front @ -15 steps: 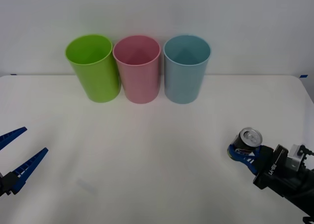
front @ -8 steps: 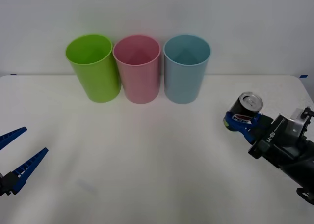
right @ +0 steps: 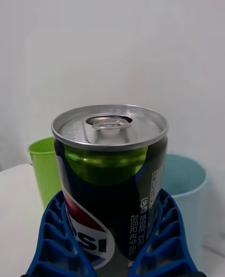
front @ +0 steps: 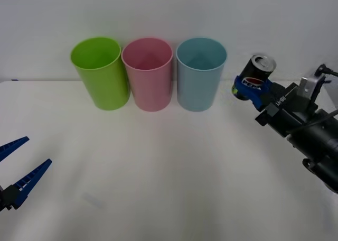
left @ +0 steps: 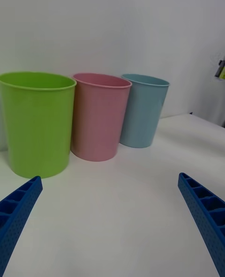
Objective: Grasp the object on the table and drop it into the matching bin: aluminum can to the light blue bin, PET bottle to the pink bin.
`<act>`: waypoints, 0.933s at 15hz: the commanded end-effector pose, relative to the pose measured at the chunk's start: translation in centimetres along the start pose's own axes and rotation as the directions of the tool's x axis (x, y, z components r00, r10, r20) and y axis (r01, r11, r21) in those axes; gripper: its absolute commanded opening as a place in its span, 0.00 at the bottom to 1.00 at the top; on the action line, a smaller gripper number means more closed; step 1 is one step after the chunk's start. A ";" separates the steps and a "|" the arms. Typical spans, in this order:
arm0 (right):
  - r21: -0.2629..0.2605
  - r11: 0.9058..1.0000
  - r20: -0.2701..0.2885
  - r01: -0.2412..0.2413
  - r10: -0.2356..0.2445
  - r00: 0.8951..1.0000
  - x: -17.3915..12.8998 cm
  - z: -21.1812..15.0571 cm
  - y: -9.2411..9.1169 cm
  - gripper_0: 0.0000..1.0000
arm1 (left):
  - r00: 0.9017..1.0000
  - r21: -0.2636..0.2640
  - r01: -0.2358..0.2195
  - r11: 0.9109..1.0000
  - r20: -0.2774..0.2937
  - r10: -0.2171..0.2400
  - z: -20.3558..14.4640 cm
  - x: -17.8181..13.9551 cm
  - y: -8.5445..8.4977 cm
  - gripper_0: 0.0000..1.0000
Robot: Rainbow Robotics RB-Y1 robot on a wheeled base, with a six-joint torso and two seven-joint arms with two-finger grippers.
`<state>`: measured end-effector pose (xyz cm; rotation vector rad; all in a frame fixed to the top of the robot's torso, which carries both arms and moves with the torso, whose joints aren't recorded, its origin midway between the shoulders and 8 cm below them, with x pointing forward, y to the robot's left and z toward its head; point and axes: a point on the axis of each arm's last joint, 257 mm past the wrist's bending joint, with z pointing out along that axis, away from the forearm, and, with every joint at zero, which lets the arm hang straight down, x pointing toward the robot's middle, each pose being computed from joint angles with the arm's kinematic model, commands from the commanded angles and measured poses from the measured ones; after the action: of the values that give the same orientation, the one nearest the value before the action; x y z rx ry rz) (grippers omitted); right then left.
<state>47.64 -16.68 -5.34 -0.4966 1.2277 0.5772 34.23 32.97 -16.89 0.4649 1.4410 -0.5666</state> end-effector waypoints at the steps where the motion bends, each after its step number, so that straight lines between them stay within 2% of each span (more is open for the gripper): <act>1: 0.079 0.997 0.025 -0.003 0.001 1.000 -1.2 3.3 -1.2 0.00 | 1.000 0.000 0.000 1.000 0.000 0.000 0.0 0.0 0.0 1.00; 2: 0.116 0.993 0.035 -0.006 0.002 0.999 -1.6 4.6 -1.8 0.00 | 1.000 0.000 0.000 1.000 0.000 0.000 0.0 0.0 0.0 1.00; 4: 0.142 0.990 0.041 -0.014 0.008 0.999 -1.5 6.5 -2.3 0.00 | 1.000 0.000 0.000 1.000 0.000 0.000 0.0 0.0 0.0 1.00; 7: 0.158 0.987 0.019 0.008 -0.011 1.000 -0.5 9.2 -3.6 0.00 | 1.000 0.000 0.000 1.000 0.000 0.000 0.0 0.0 0.0 1.00; 14: 0.192 0.981 -0.014 -0.002 0.005 1.000 1.4 16.0 -5.4 0.00 | 1.000 0.000 0.000 1.000 0.000 0.000 0.0 0.0 0.0 1.00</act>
<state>62.42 -10.78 -2.33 -0.3407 1.2795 0.4562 34.22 32.98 -16.90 0.4647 1.4412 -0.5666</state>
